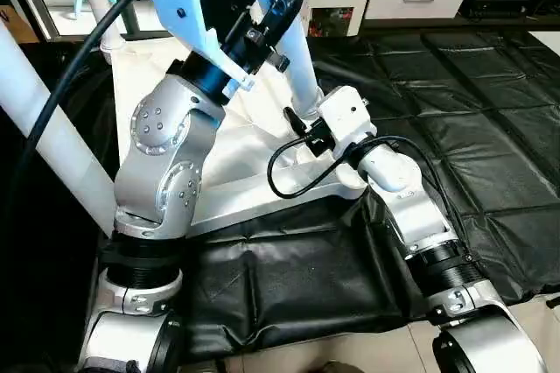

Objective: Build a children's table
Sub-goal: Insert table leg to table base

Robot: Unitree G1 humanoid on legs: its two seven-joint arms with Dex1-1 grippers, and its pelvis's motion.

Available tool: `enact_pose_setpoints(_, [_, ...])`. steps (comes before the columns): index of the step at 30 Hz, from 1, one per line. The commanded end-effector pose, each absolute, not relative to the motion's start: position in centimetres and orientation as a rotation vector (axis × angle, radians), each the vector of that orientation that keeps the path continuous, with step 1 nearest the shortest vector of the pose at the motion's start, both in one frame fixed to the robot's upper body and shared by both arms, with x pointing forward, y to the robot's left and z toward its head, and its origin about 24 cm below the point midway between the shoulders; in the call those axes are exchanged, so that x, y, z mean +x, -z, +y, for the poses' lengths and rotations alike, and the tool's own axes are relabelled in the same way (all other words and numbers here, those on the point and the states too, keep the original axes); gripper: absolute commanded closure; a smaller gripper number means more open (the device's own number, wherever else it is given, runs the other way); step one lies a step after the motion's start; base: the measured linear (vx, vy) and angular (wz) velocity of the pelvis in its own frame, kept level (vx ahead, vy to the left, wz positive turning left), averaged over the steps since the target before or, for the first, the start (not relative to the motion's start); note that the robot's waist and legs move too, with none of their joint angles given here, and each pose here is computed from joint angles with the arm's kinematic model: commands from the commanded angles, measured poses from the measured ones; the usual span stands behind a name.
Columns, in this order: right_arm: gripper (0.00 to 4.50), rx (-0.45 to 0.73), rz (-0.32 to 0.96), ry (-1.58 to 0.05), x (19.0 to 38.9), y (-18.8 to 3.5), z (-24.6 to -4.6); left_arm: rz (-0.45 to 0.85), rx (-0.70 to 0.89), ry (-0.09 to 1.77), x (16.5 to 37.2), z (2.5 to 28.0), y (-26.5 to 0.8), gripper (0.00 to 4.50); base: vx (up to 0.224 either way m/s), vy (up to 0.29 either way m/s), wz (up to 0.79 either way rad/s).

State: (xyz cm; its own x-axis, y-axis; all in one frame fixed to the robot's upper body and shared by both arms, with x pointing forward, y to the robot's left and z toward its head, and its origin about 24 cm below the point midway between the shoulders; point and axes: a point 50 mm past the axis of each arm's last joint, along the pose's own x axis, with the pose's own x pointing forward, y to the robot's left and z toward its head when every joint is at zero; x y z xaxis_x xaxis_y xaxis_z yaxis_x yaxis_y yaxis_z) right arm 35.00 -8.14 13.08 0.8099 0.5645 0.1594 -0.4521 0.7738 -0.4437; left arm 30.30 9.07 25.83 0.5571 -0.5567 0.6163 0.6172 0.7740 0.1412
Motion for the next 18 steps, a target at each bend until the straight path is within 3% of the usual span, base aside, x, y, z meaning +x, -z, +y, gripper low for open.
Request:
enact_pose_setpoints(1, [0.60, -0.417, -0.345, -0.563, 35.19, -13.98, -8.00, -0.706, -0.098, 0.719, 29.89, 8.74, -25.91, 2.88, 0.000, 0.000, 0.00])
enact_pose_setpoints(13, [0.60, -0.394, -0.327, -0.553, 35.72, -13.76, -8.53, -0.695, -0.109, 0.742, 29.91, 8.62, -25.76, 2.88, 0.000, 0.000, 0.00])
enact_pose_setpoints(14, [0.87, -0.397, -0.325, -0.553, 35.78, -13.66, -8.68, -0.693, -0.110, 0.753, 29.84, 8.58, -25.74, 2.88, 0.000, 0.000, 0.00])
enact_pose_setpoints(18, [1.13, -0.392, -0.315, -0.561, 35.89, -13.50, -8.88, -0.687, -0.122, 0.779, 29.66, 8.48, -25.70, 2.88, 0.000, 0.000, 0.00])
